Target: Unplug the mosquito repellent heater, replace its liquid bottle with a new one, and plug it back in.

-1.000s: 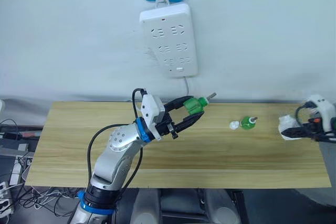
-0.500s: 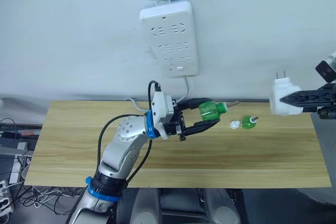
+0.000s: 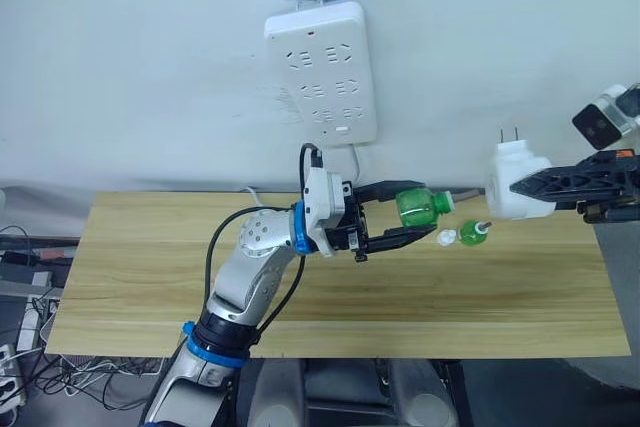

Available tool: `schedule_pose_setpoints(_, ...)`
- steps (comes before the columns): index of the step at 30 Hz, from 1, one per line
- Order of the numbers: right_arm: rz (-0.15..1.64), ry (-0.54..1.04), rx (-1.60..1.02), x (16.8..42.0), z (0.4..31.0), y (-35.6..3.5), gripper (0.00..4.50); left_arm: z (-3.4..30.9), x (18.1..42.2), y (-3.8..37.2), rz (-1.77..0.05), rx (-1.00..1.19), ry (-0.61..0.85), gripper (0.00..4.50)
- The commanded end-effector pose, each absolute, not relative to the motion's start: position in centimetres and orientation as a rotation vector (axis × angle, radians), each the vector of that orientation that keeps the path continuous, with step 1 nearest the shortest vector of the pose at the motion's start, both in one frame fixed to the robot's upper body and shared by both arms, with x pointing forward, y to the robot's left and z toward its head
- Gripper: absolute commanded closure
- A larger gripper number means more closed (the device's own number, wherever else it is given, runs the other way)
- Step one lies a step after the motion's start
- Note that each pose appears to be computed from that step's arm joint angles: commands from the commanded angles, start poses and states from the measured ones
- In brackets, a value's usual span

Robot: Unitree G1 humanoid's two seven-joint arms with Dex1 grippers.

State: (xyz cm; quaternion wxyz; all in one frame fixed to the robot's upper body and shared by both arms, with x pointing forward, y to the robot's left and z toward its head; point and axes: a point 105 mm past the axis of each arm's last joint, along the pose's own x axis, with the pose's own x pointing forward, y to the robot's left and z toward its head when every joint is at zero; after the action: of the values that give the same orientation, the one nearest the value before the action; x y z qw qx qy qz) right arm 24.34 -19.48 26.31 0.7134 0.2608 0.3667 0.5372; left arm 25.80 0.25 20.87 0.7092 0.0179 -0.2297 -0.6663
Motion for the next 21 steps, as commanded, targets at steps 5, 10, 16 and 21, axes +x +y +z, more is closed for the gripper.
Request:
schedule_pose_setpoints(5,1.233,0.793,0.561,23.94,27.08,-18.59,1.43,21.81,25.13,-0.36,-1.509,0.05,-0.57,2.29)
schedule_pose_setpoints(10,1.239,0.788,0.561,24.08,27.09,-18.25,1.43,21.87,25.07,-0.67,-1.522,0.054,-0.573,2.29)
schedule_pose_setpoints(16,1.253,0.788,0.562,23.76,27.31,-18.05,1.43,21.64,24.94,-0.8,-1.539,0.058,-0.563,2.29)
schedule_pose_setpoints(21,1.26,0.793,0.565,23.47,27.45,-17.98,1.43,21.52,25.01,-0.78,-1.544,0.053,-0.554,2.29)
